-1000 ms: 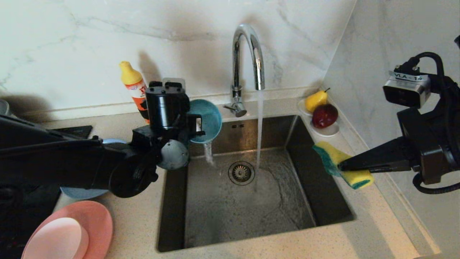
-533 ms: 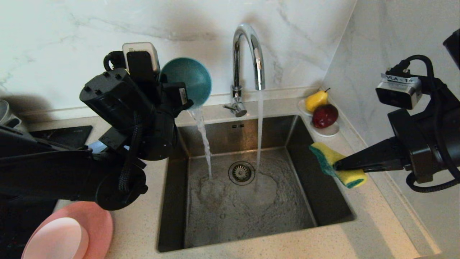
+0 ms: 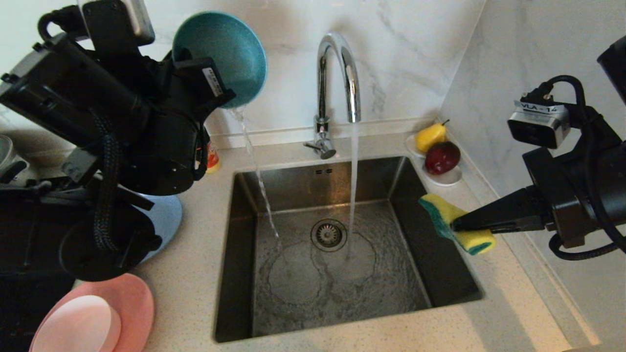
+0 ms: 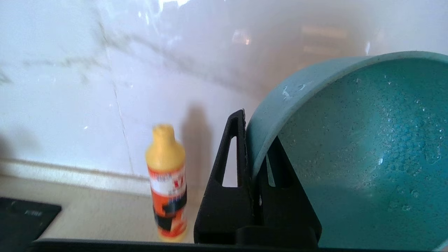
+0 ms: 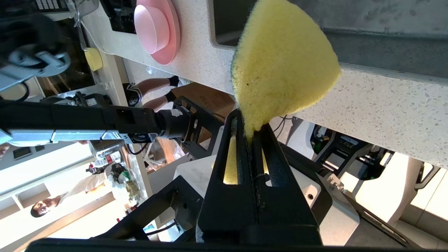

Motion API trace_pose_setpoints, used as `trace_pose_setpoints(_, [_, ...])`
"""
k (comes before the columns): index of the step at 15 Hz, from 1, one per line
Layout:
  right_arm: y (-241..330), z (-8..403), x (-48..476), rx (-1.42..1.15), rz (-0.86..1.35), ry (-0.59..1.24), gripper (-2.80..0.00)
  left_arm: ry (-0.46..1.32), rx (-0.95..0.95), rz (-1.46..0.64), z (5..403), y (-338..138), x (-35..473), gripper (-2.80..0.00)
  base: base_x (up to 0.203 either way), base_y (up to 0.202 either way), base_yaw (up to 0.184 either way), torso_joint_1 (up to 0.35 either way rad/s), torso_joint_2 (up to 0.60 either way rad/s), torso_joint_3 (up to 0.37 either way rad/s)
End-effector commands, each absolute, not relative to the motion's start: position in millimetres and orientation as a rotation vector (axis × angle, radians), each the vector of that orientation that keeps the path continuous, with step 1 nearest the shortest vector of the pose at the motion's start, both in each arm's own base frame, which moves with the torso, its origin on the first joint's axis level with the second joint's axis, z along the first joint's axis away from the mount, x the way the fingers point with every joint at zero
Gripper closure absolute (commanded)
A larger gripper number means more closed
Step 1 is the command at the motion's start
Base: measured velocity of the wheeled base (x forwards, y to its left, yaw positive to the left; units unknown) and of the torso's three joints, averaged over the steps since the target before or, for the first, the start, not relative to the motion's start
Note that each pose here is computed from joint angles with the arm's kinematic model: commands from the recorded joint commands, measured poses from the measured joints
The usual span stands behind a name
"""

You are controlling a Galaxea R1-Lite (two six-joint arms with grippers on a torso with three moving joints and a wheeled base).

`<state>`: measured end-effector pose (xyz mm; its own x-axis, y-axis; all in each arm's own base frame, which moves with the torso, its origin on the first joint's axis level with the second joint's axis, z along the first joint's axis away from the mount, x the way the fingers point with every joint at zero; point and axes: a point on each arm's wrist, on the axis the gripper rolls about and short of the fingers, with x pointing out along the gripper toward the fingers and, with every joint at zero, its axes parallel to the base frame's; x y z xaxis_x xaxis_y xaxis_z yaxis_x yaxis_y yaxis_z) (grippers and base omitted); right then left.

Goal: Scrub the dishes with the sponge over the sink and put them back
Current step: Rinse the bowl, then place the bowl on the table

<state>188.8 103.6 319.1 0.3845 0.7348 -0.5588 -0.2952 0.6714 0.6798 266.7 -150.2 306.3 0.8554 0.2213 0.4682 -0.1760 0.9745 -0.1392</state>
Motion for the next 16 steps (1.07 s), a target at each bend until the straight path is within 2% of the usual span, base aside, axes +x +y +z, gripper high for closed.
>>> trace_pose_setpoints(1, [105.1, 316.8, 191.3, 0.527, 0.694, 0.984, 0.0, -0.546, -0.131, 0.215, 322.0, -141.1, 251.6, 0.0, 0.0, 0.0, 0.0, 0.0, 0.0, 0.0])
trace_pose_setpoints(6, [105.3, 316.1, 191.8, 0.527, 0.691, 0.987, 0.0, -0.569, -0.153, 0.206, 331.1, -138.1, 243.4, 0.0, 0.0, 0.0, 0.0, 0.0, 0.0, 0.0])
trace_pose_setpoints(10, [105.4, 315.7, 191.8, 0.527, 0.692, 0.989, 0.0, -0.517, -0.134, 0.198, 321.6, -141.3, 249.7, 0.0, 0.0, 0.0, 0.0, 0.0, 0.0, 0.0])
trace_pose_setpoints(13, [103.5, 317.5, 188.6, 0.527, 0.693, 0.979, 0.0, -0.324, -0.055, 0.158, 306.8, -144.5, 255.1, 0.0, 0.0, 0.0, 0.0, 0.0, 0.0, 0.0])
trace_pose_setpoints(16, [101.7, 318.1, 184.4, 0.528, 0.695, 0.976, 0.0, -0.03, -0.009, 0.056, 297.7, -139.8, 248.1, 0.0, 0.0, 0.0, 0.0, 0.0, 0.0, 0.0])
